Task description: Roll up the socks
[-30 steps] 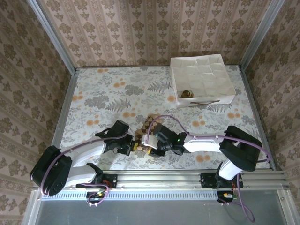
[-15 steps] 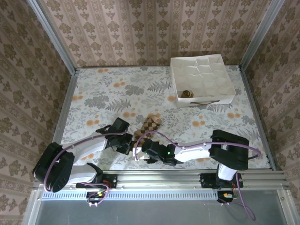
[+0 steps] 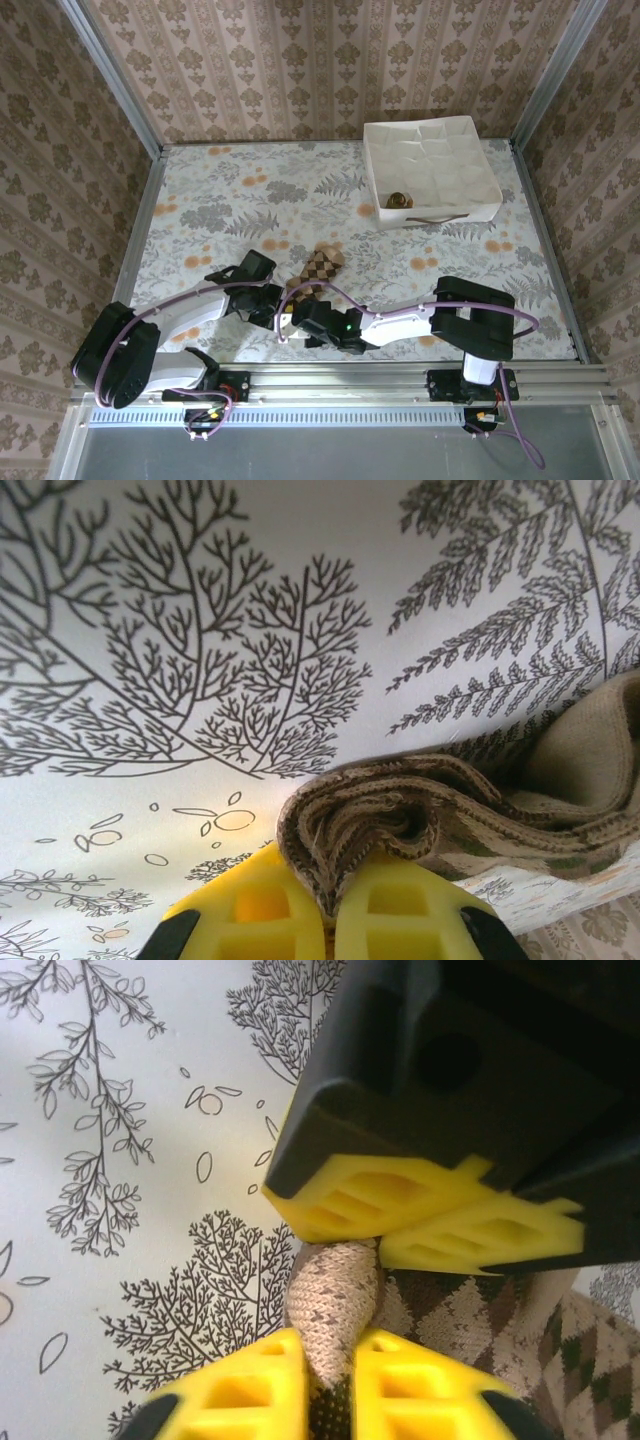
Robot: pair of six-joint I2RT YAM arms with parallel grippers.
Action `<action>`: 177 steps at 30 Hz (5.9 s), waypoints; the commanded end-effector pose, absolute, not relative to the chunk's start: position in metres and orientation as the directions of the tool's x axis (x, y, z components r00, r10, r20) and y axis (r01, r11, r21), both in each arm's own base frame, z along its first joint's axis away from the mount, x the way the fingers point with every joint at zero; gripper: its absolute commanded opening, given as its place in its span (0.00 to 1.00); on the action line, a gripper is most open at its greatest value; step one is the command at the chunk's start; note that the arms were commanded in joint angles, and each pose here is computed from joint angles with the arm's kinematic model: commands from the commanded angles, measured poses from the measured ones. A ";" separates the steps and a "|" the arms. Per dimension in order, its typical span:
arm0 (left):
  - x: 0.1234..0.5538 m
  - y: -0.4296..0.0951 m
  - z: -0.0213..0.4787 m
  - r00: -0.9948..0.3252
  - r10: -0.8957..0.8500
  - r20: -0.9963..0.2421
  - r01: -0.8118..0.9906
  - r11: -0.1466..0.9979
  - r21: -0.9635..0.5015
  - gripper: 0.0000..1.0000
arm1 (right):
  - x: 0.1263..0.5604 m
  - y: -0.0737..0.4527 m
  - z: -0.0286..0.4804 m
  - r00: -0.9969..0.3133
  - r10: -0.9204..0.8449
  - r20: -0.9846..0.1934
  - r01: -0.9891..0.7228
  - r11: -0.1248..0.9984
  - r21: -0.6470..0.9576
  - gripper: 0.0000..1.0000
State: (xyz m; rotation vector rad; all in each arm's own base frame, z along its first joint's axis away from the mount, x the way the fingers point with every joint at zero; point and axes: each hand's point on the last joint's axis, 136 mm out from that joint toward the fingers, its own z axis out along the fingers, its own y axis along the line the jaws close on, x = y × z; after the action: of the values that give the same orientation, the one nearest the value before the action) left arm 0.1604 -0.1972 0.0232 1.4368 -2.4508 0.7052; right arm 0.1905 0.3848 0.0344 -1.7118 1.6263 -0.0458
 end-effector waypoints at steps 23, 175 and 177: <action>0.175 -0.173 0.061 -0.642 -0.728 0.242 -0.727 0.478 -0.492 0.54 | 0.167 0.307 -0.038 -0.531 -0.764 -0.366 -0.845 0.452 0.284 0.00; 0.127 -0.153 0.000 -0.493 -0.827 0.269 -0.864 0.502 -0.041 0.00 | 0.230 0.334 0.064 -0.149 -0.675 -0.723 -0.934 0.335 -0.120 0.52; 0.126 -0.152 0.005 -0.487 -0.833 0.263 -0.867 0.497 -0.029 0.00 | 0.221 0.338 0.072 -0.037 -0.714 -0.700 -0.925 0.290 -0.247 0.56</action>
State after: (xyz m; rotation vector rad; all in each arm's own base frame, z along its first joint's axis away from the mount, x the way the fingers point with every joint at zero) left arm 0.1789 -0.2035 0.0269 1.3451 -2.5923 0.7084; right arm 0.1959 0.3351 0.0491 -1.4666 2.0334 0.6639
